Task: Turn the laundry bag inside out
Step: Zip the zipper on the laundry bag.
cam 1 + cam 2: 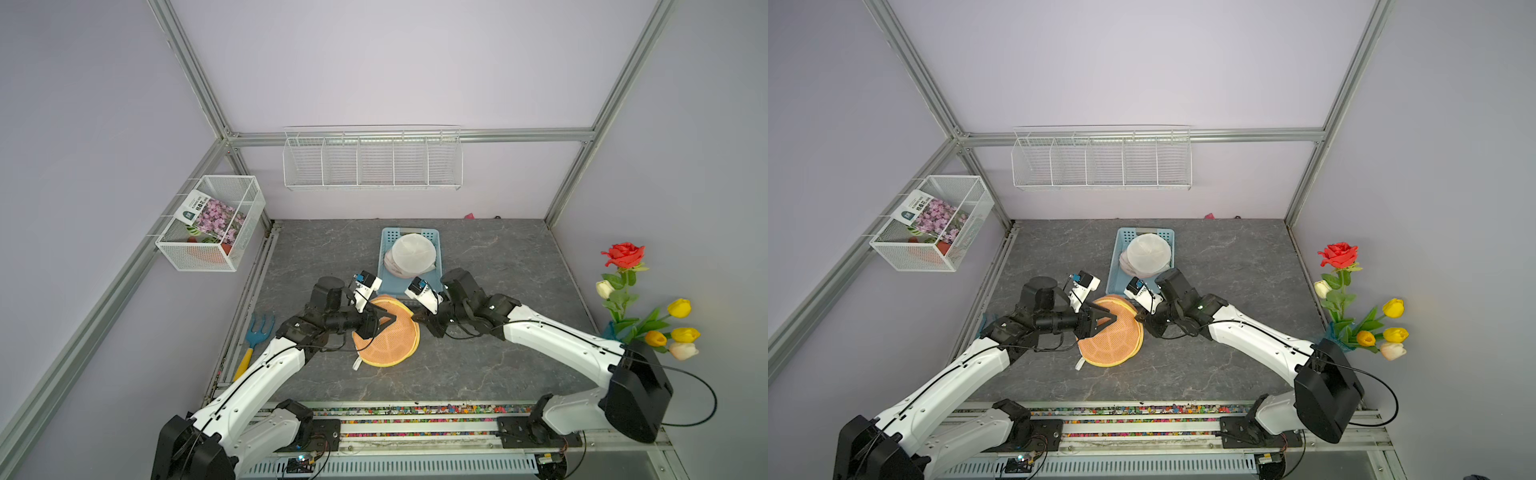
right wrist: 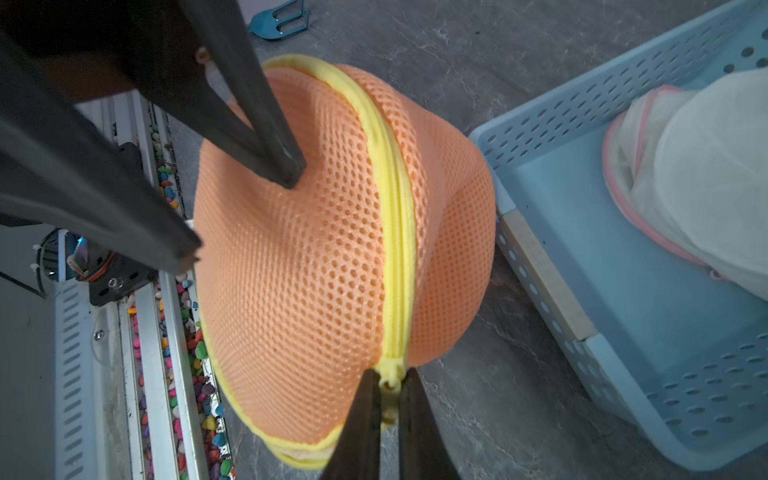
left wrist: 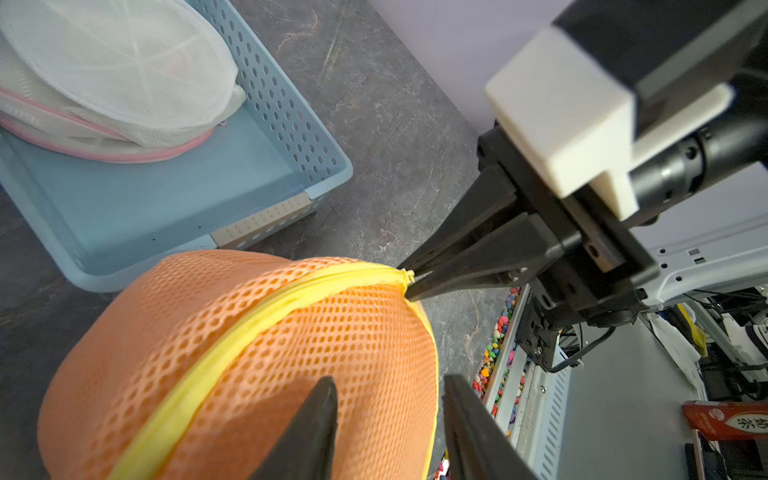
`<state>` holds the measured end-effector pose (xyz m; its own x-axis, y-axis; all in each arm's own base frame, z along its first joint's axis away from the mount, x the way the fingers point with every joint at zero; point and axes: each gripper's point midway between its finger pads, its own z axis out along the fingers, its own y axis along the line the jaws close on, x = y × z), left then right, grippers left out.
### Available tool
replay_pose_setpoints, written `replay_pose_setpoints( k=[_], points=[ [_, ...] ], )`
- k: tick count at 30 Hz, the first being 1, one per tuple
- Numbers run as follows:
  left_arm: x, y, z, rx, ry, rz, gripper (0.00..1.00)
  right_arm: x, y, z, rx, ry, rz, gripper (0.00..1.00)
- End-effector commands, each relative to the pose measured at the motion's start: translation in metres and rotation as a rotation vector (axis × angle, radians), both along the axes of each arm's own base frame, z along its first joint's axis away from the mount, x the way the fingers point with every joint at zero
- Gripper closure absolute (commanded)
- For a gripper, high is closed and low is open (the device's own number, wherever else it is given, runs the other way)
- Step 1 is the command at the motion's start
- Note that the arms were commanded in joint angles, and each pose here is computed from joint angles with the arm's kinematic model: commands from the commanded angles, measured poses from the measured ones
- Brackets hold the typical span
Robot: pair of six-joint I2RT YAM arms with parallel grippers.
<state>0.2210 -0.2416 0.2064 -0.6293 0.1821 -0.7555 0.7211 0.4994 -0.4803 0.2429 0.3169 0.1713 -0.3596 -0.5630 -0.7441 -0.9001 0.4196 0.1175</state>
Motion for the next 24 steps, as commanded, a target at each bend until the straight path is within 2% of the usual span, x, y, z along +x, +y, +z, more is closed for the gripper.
replay_pose_setpoints(
  k=[1,3,5,8,12,16,19,22,24],
  points=[
    [0.020,0.011,0.046,-0.032,-0.112,0.143,0.54,0.001,0.008,0.010,0.024,-0.038,0.065,1.00],
    [0.039,0.027,0.061,-0.019,-0.203,0.270,0.51,0.002,0.008,0.009,0.025,-0.044,0.072,1.00],
    [0.048,0.031,0.066,-0.026,-0.242,0.305,0.50,0.003,0.010,0.007,0.027,-0.037,0.072,1.00],
    [0.052,0.019,0.050,-0.008,-0.214,0.229,0.50,0.004,0.012,0.003,0.024,-0.027,0.077,1.00],
    [0.055,0.010,0.016,0.081,-0.149,0.152,0.51,0.005,0.013,0.005,0.023,-0.028,0.080,1.00],
    [0.058,0.005,0.004,0.105,-0.126,0.118,0.51,0.006,0.014,0.009,0.032,-0.041,0.082,1.00],
    [0.051,-0.001,0.012,0.068,-0.104,0.075,0.53,0.011,0.012,0.009,0.039,-0.033,0.067,1.00],
    [0.030,-0.007,0.026,-0.011,-0.083,-0.001,0.53,0.016,0.007,0.009,0.049,-0.027,0.051,1.00],
    [0.007,-0.015,0.022,-0.063,-0.061,-0.116,0.53,0.018,0.007,0.009,0.054,-0.026,0.053,1.00]
  ],
)
